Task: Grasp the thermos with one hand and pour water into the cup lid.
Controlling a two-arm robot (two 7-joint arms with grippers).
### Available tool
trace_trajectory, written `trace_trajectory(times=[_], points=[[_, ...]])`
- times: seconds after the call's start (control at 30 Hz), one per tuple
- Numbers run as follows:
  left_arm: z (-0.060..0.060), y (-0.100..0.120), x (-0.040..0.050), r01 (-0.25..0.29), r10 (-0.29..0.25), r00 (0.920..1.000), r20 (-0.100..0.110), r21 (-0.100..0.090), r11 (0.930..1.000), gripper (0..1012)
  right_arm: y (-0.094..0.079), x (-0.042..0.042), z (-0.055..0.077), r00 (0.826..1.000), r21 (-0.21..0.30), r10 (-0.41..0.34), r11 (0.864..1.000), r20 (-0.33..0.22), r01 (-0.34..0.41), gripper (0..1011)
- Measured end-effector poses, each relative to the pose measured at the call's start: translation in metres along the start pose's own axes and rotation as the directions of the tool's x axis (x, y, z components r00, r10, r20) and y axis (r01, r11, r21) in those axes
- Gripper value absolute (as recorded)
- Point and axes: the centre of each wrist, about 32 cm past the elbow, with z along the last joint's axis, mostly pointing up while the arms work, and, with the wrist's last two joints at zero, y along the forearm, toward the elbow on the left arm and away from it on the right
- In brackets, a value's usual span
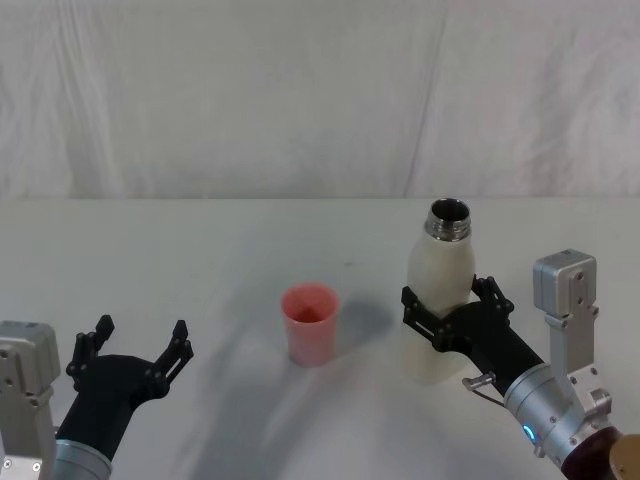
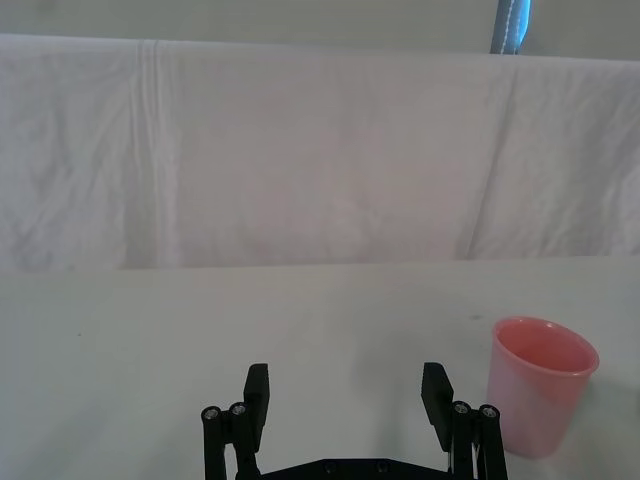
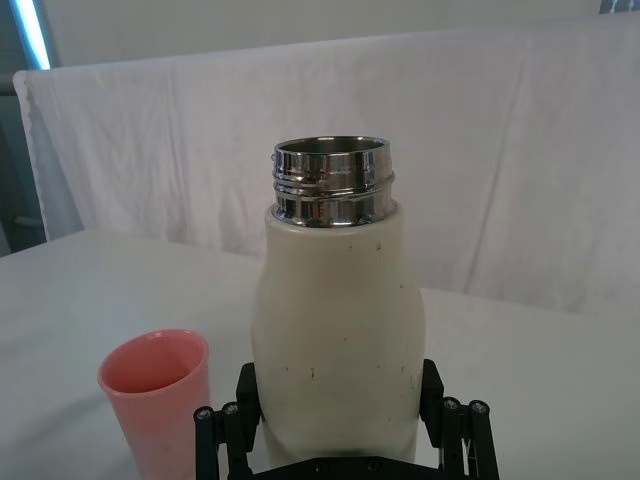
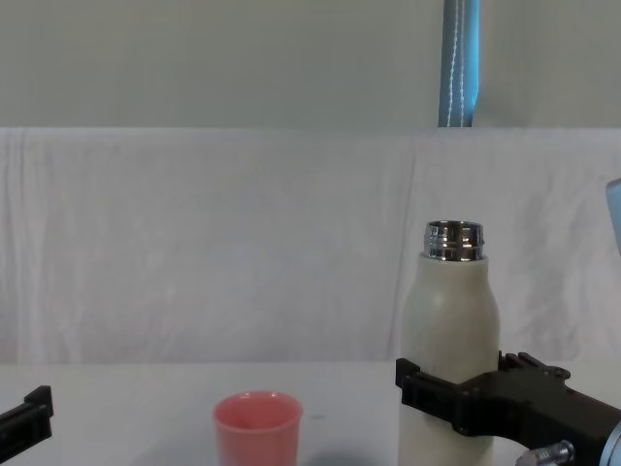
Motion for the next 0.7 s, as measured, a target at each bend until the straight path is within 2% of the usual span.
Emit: trace_trajectory(times=[0.27,0.47,0.57,0.6,0.7], points=[[0.000,0.000,0.0000,0.000,0.000,1.0000,0.000,0.000,1.0000,1001,0.000,-0.0004,0.001,1.000,0.004,-0.001,1.000,0.000,0.001,957],[0.000,0.000,0.0000,0.000,0.000,1.0000,0.000,0.000,1.0000,1001,-0.001,0.0031,0.006,1.000,0.017,0.005,1.000,0.029,-0.005,957],[0.000,0.000,0.0000,0.000,0.000,1.0000,0.000,0.000,1.0000,1001,0.000,0.0088,0.011,0.996,0.031,0.028,0.999,0.079,-0.031,957],[0.000,0.000,0.0000,0.000,0.000,1.0000,0.000,0.000,1.0000,1001,0.000,0.0088,0.011,0.996,0.031,0.028,0.999,0.079,-0.031,957],[0.000,0.000,0.0000,0.000,0.000,1.0000,0.000,0.000,1.0000,1001,0.006,0.0200,0.017,0.986,0.045,0.054,0.997,0.158,-0.061,957]])
